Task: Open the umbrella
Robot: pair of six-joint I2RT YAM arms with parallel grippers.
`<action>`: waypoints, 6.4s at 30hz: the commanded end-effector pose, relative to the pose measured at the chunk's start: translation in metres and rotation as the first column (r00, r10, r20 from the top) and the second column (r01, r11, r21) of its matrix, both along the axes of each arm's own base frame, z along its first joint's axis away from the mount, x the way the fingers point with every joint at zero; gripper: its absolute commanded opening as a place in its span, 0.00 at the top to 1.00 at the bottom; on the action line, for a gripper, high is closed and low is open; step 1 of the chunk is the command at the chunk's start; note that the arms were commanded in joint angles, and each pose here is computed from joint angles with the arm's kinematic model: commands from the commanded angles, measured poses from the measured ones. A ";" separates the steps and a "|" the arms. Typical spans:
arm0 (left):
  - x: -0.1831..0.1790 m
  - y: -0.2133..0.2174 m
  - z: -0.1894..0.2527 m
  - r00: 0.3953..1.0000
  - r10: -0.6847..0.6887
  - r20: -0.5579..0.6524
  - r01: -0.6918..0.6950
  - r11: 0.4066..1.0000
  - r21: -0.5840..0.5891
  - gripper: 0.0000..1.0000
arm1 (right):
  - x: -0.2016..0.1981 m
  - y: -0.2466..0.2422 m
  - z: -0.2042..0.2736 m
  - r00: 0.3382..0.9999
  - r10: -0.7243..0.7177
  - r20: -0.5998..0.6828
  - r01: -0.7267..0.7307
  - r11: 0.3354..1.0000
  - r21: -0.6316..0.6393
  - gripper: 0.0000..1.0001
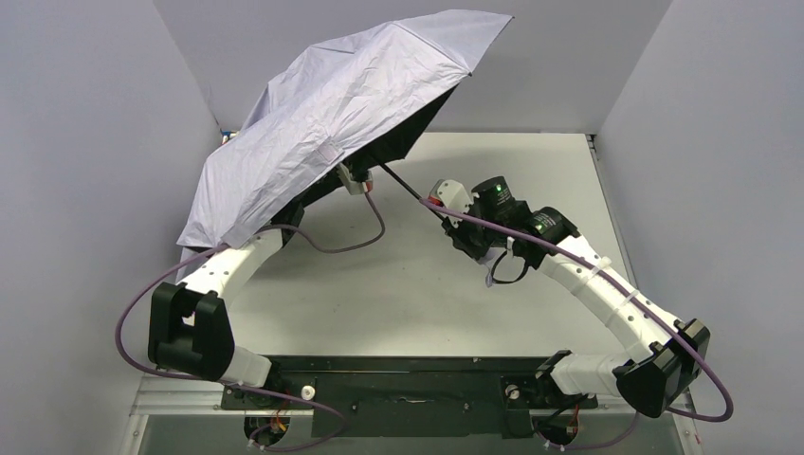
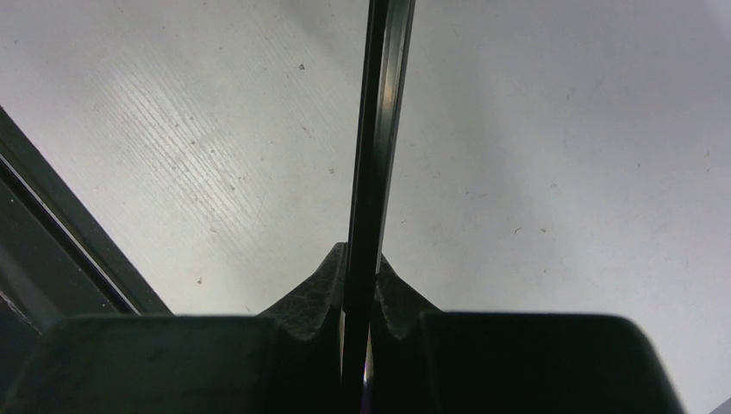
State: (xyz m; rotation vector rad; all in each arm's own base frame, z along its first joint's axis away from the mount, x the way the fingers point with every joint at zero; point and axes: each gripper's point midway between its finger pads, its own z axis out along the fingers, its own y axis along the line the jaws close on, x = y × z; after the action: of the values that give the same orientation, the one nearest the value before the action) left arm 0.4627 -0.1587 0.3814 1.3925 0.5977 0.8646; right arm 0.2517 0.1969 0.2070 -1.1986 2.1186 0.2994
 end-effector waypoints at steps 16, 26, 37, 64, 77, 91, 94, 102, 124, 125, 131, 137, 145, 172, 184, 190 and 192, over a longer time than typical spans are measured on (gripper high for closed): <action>0.012 0.240 0.115 0.710 0.637 0.300 -0.598 0.770 -0.221 0.90 | -0.115 -0.113 -0.059 0.923 0.008 -0.384 -0.190 0.878 -0.439 1.00; 0.020 0.268 0.122 0.658 0.684 0.315 -0.652 0.727 -0.215 0.87 | -0.127 -0.124 -0.065 0.906 0.012 -0.423 -0.230 0.854 -0.467 1.00; 0.035 0.298 0.115 0.592 0.752 0.290 -0.727 0.654 -0.210 0.85 | -0.137 -0.131 -0.068 0.898 0.007 -0.439 -0.233 0.855 -0.463 1.00; 0.008 0.108 0.066 0.970 0.164 0.180 -0.146 0.983 -0.109 1.00 | -0.092 -0.025 0.007 0.924 0.117 -0.363 -0.131 0.991 -0.015 0.92; -0.056 0.042 0.049 0.977 -0.210 0.033 0.213 0.965 -0.154 1.00 | -0.060 0.029 0.055 0.936 0.123 -0.330 -0.052 0.975 0.218 0.28; -0.069 0.037 0.041 0.969 -0.243 -0.046 0.231 0.958 -0.172 1.00 | -0.061 0.059 0.056 0.877 0.193 -0.440 -0.056 0.950 0.307 0.98; -0.068 0.039 0.031 0.970 -0.233 -0.070 0.219 0.961 -0.168 0.82 | -0.066 0.066 0.070 0.860 0.224 -0.458 -0.052 0.932 0.359 1.00; -0.070 0.037 -0.009 0.952 -0.224 -0.207 0.203 0.972 -0.117 0.52 | -0.061 0.084 0.100 0.852 0.197 -0.485 0.057 0.886 0.461 1.00; -0.054 -0.019 -0.019 0.957 -0.241 -0.161 0.224 0.968 -0.113 0.63 | -0.086 0.091 0.101 0.835 0.253 -0.488 0.016 0.877 0.481 1.00; -0.051 -0.017 -0.014 0.965 -0.224 -0.133 0.209 0.971 -0.120 0.64 | -0.087 0.091 0.102 0.834 0.254 -0.490 0.016 0.876 0.481 1.00; -0.027 -0.006 -0.017 0.987 -0.130 -0.096 0.114 0.981 -0.156 0.74 | -0.094 0.091 0.101 0.823 0.265 -0.502 0.008 0.879 0.477 1.00; 0.007 0.029 -0.029 0.995 0.009 -0.098 -0.025 0.986 -0.166 0.88 | -0.102 0.079 0.093 0.821 0.251 -0.512 -0.001 0.898 0.439 1.00; 0.062 0.115 -0.018 0.962 0.274 0.004 -0.270 0.949 -0.161 0.82 | -0.119 0.048 0.065 0.826 0.206 -0.525 -0.035 0.948 0.317 1.00; 0.095 0.297 0.039 0.735 0.667 0.121 -0.634 0.740 -0.227 0.76 | -0.118 -0.013 0.000 0.888 0.037 -0.457 -0.030 0.999 0.023 1.00; 0.064 0.171 0.035 0.951 0.307 0.046 -0.297 0.943 -0.152 0.92 | -0.094 0.026 0.033 0.915 0.099 -0.391 -0.025 0.982 0.189 1.00; 0.020 0.066 0.011 0.998 0.010 -0.068 -0.017 0.994 -0.106 0.98 | -0.069 0.063 0.075 0.938 0.128 -0.321 -0.002 0.931 0.365 0.79; 0.008 0.043 0.011 0.995 -0.052 -0.084 0.044 0.994 -0.103 1.00 | -0.057 0.071 0.087 0.950 0.103 -0.295 0.027 0.913 0.407 0.64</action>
State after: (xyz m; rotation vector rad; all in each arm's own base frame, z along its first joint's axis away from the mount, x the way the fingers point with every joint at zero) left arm 0.4820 -0.1166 0.3776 1.3992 0.5722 0.7090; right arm 0.2089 0.2604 0.2539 -1.0487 2.2166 0.8348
